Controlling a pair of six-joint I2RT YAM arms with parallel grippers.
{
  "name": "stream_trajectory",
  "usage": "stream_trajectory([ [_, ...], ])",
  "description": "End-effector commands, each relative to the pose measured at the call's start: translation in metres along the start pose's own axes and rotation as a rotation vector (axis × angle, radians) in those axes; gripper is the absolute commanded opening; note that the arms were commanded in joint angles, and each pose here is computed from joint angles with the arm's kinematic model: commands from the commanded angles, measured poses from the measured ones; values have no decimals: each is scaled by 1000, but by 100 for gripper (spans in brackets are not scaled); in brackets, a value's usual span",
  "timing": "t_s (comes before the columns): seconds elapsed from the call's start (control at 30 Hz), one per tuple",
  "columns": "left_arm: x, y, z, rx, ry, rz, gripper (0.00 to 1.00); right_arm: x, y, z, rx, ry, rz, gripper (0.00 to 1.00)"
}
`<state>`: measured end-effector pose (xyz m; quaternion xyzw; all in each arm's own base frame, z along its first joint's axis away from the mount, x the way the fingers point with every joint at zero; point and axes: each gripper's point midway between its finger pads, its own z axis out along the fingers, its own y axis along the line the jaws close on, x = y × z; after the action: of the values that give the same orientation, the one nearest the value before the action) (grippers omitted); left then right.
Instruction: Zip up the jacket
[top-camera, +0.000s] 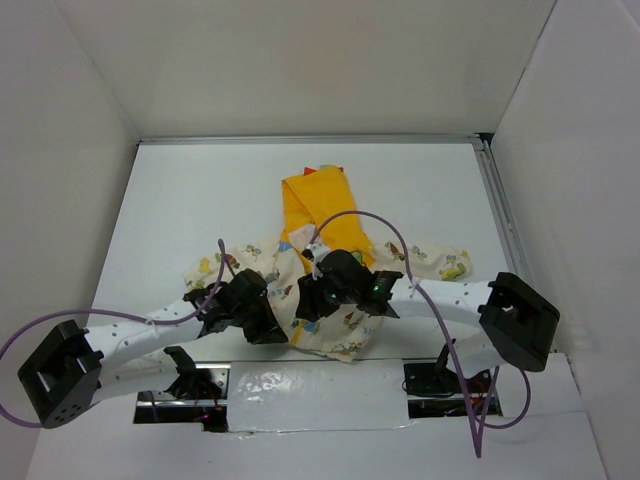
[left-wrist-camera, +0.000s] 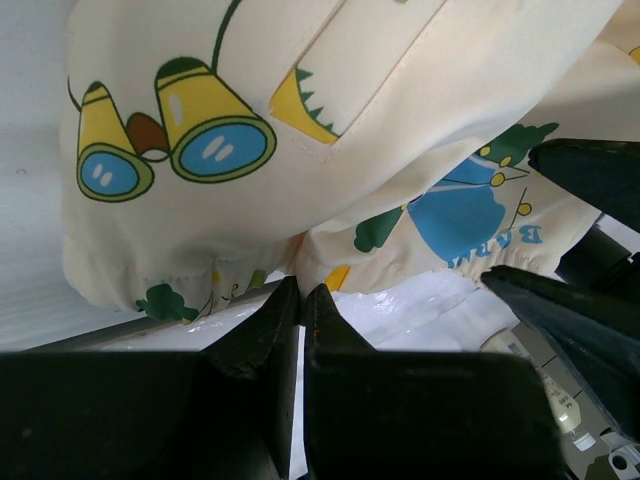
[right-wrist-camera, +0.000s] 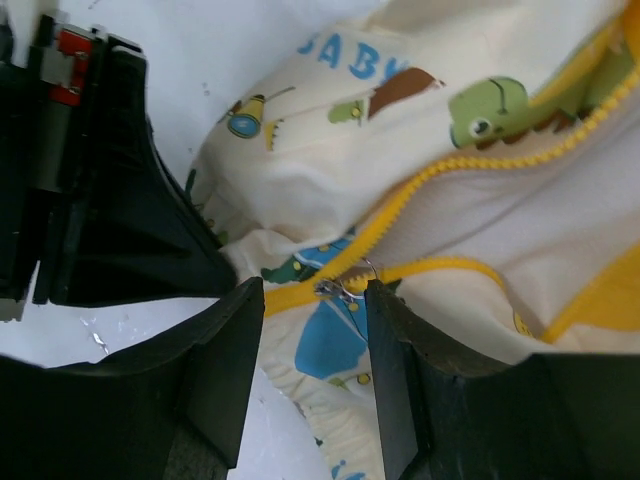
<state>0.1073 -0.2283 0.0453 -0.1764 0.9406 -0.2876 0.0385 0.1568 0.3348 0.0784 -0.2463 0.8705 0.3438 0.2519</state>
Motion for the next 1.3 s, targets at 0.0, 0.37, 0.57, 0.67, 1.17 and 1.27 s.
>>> stream_trajectory([
  [0.0, 1, -5, -2, 3, 1, -6, 0, -15, 17, 7, -105, -49, -65, 53],
  [0.37, -4, -4, -11, 11, -50, -4, 0, -6, -7, 20, -70, -10, -79, 58],
  [0.57, -5, -4, -11, 0, -55, -14, 0, 0, 4, 28, -156, 33, -116, 59],
  [0.67, -7, -4, -11, -7, -63, -15, 0, 6, 5, 29, -172, 60, -121, 57],
  [1.17, -22, -16, -29, 8, -154, -3, 0, 8, 29, 22, -324, 94, -101, 42],
  [1.27, -28, -28, -39, 43, -195, 39, 0, -10, 38, 12, -357, 23, -80, 37],
])
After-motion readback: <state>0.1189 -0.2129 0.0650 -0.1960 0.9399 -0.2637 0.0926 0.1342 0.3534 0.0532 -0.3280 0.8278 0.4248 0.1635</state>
